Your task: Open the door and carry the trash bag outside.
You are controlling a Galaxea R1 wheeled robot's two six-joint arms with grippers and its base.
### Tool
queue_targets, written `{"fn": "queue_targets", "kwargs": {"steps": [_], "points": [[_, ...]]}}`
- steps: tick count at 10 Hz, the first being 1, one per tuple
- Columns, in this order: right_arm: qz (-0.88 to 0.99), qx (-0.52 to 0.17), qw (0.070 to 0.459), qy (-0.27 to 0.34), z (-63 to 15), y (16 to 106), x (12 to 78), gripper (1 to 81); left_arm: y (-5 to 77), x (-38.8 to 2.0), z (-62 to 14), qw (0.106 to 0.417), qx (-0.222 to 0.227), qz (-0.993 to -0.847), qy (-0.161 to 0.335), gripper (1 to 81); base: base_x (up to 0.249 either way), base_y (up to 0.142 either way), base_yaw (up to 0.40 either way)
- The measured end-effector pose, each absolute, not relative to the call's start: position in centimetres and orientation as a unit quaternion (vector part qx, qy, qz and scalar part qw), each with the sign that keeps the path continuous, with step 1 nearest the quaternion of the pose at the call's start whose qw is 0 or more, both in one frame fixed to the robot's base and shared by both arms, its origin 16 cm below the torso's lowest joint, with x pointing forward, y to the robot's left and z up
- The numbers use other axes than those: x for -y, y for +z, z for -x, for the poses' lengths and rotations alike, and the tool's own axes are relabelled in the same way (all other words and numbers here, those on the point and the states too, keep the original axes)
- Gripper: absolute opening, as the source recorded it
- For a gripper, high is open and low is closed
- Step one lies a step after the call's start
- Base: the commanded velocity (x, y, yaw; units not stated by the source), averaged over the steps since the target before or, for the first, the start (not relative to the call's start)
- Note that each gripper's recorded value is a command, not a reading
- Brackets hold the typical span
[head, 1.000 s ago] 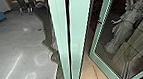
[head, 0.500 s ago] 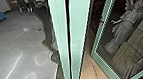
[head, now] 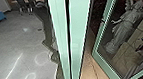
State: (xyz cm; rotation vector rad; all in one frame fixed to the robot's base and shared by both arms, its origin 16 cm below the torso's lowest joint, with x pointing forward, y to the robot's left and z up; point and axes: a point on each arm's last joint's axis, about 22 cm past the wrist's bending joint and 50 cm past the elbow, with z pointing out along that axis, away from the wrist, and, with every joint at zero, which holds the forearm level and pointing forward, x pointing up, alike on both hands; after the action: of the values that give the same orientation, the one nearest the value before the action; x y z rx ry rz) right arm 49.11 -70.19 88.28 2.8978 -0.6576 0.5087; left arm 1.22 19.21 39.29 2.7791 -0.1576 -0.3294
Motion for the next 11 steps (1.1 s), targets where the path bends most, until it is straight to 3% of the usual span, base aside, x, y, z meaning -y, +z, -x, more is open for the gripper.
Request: {"fn": "queue_targets", "kwargs": {"steps": [5,10,11], "points": [[-0.974,0.187,-0.076,0.098,-43.4,78.9,57.0,81.1,39.3,-19.3,-1.2,0.168,0.053,-0.978,-0.114,1.0,0.000,0.000,0.000],[-0.967,0.198,-0.157,0.035,-36.1,69.2,48.4,81.1,40.0,-21.0,0.6,0.157,0.013,-0.982,-0.108,1.0,0.000,0.000,0.000],[-0.965,0.212,-0.156,0.019,-32.6,67.7,48.4,81.1,40.0,-21.0,0.2,0.157,0.014,-0.982,-0.104,1.0,0.000,0.000,0.000]]}}
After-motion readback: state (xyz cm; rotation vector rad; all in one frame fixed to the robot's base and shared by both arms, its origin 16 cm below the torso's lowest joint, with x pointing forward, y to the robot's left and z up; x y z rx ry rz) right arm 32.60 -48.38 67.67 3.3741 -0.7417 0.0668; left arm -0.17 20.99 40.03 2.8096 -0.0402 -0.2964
